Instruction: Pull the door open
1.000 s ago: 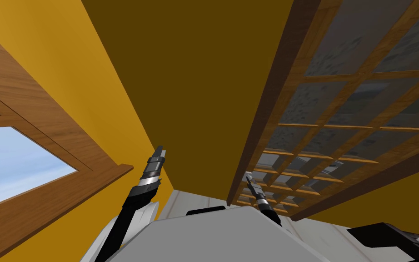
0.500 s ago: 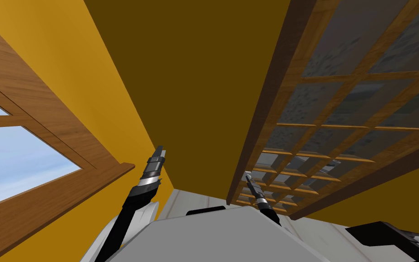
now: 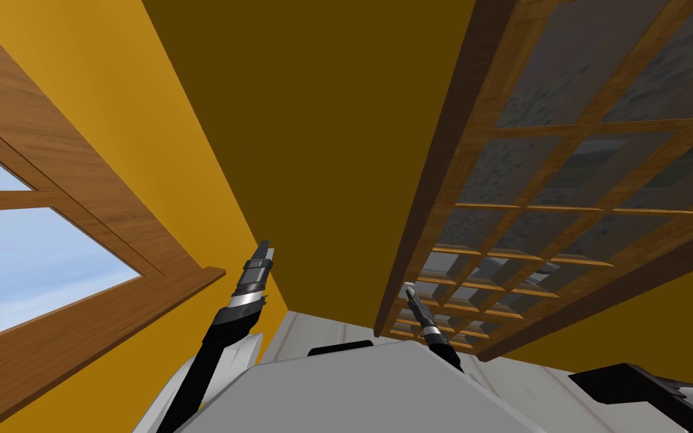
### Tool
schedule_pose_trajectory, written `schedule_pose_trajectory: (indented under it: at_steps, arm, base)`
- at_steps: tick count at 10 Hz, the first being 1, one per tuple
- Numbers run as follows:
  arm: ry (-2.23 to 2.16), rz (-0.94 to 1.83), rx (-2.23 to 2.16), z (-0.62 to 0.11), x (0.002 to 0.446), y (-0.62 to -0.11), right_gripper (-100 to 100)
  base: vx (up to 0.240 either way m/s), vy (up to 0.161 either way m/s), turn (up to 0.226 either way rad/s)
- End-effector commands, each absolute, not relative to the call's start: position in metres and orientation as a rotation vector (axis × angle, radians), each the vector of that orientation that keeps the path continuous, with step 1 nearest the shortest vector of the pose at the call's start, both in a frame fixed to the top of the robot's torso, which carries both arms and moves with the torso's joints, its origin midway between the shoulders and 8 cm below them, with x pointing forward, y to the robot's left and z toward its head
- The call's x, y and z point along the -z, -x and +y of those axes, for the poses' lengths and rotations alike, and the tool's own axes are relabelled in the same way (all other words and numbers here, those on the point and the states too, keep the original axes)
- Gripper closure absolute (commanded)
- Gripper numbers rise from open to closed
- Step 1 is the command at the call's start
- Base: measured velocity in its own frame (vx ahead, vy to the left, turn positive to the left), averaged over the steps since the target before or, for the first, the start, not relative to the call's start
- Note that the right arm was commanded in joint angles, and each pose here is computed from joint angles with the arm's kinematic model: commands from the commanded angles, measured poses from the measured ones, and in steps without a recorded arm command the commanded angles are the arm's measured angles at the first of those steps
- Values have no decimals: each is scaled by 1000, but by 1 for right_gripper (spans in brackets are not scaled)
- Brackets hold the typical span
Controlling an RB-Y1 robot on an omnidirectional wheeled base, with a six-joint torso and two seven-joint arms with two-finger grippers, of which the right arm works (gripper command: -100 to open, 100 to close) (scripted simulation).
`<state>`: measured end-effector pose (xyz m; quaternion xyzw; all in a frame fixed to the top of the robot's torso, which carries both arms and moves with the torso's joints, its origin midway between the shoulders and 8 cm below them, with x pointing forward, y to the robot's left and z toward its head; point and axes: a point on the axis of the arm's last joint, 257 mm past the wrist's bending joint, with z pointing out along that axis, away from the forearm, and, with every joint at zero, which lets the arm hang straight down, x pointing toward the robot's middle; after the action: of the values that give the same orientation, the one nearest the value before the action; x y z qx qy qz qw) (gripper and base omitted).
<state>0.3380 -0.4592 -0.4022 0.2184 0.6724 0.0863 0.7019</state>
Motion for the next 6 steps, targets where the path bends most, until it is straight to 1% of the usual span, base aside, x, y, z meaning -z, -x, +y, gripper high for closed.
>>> schedule_pose_trajectory:
  at_steps: [1,6]
  arm:
    - [-526,1488,-237,-456,404,-339,100]
    - [-615,1458,-341,-453,403,-343,100]
  base:
    - [-24,-5,3]
    - [-22,-5,2]
